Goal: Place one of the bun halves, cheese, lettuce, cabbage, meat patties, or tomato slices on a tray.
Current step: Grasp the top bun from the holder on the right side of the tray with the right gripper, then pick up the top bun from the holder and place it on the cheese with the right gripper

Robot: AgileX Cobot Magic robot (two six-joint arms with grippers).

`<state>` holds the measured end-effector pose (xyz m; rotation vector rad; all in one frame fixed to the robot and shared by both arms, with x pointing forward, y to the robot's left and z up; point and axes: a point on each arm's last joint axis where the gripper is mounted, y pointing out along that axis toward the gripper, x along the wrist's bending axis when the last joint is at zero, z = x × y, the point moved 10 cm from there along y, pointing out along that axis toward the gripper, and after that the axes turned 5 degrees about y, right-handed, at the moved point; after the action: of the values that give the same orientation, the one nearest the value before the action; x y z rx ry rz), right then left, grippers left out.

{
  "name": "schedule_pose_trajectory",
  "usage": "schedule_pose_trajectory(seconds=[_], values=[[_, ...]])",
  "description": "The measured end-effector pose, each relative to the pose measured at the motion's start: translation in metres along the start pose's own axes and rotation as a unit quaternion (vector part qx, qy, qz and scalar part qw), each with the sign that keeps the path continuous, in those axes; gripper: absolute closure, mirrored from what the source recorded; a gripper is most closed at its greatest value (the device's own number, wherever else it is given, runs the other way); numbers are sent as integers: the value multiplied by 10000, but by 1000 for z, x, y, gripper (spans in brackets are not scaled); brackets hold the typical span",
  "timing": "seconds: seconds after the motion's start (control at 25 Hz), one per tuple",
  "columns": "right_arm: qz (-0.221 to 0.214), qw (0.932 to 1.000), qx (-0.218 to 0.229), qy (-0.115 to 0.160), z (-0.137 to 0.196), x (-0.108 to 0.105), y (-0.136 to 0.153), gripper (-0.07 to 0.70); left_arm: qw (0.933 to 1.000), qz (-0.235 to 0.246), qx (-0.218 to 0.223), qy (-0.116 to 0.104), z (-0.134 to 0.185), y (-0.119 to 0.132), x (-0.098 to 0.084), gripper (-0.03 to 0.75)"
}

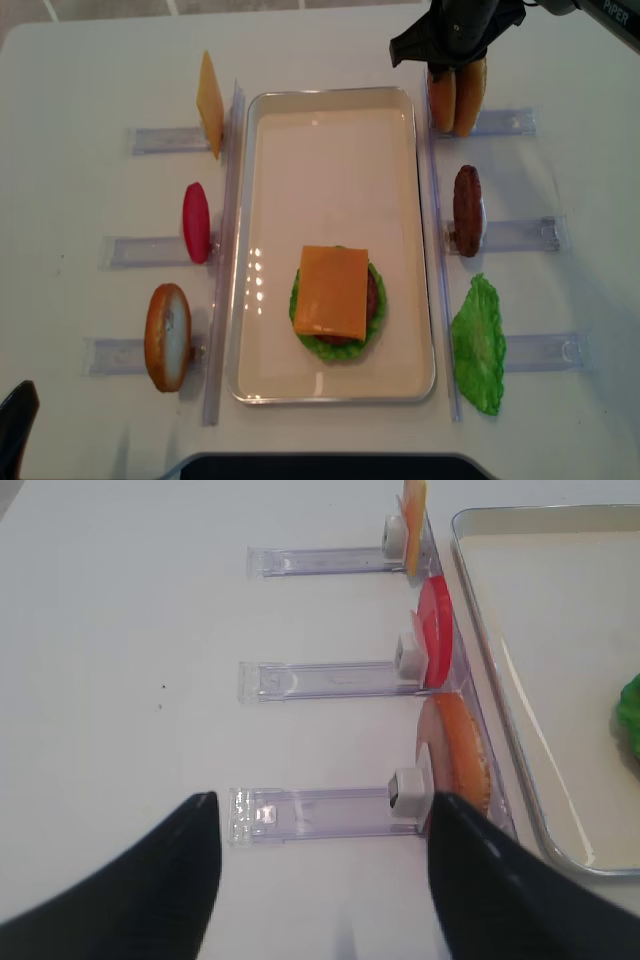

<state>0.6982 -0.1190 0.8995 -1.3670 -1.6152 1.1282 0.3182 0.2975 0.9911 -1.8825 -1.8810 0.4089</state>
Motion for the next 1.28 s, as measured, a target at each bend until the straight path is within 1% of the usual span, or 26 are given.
schedule_pose_trajectory(seconds=[0.2, 0.36, 0.52, 0.72, 0.88, 1.12, 1.28], values=[[13, 10000, 50, -60, 2, 1, -1, 391, 10000, 0, 0, 0, 0, 0, 0, 250], [55, 9997, 24, -250, 3, 5, -10, 393, 10000, 0, 0, 0, 0, 0, 0, 260], [45, 9993, -80, -363, 2, 9, -31, 393, 10000, 0, 0, 0, 0, 0, 0, 261], [41, 9989, -148, -440, 3, 11, -55, 395, 10000, 0, 0, -8, 0, 0, 0, 262], [41, 9988, -206, -441, 5, 8, -76, 400, 10000, 0, 0, -10, 0, 0, 0, 262], [117, 9980, -432, -441, 6, -2, -119, 412, 10000, 0, 0, -10, 0, 0, 0, 262], [111, 9979, -490, -413, 9, -5, -137, 414, 10000, 0, 0, -10, 0, 0, 0, 262]])
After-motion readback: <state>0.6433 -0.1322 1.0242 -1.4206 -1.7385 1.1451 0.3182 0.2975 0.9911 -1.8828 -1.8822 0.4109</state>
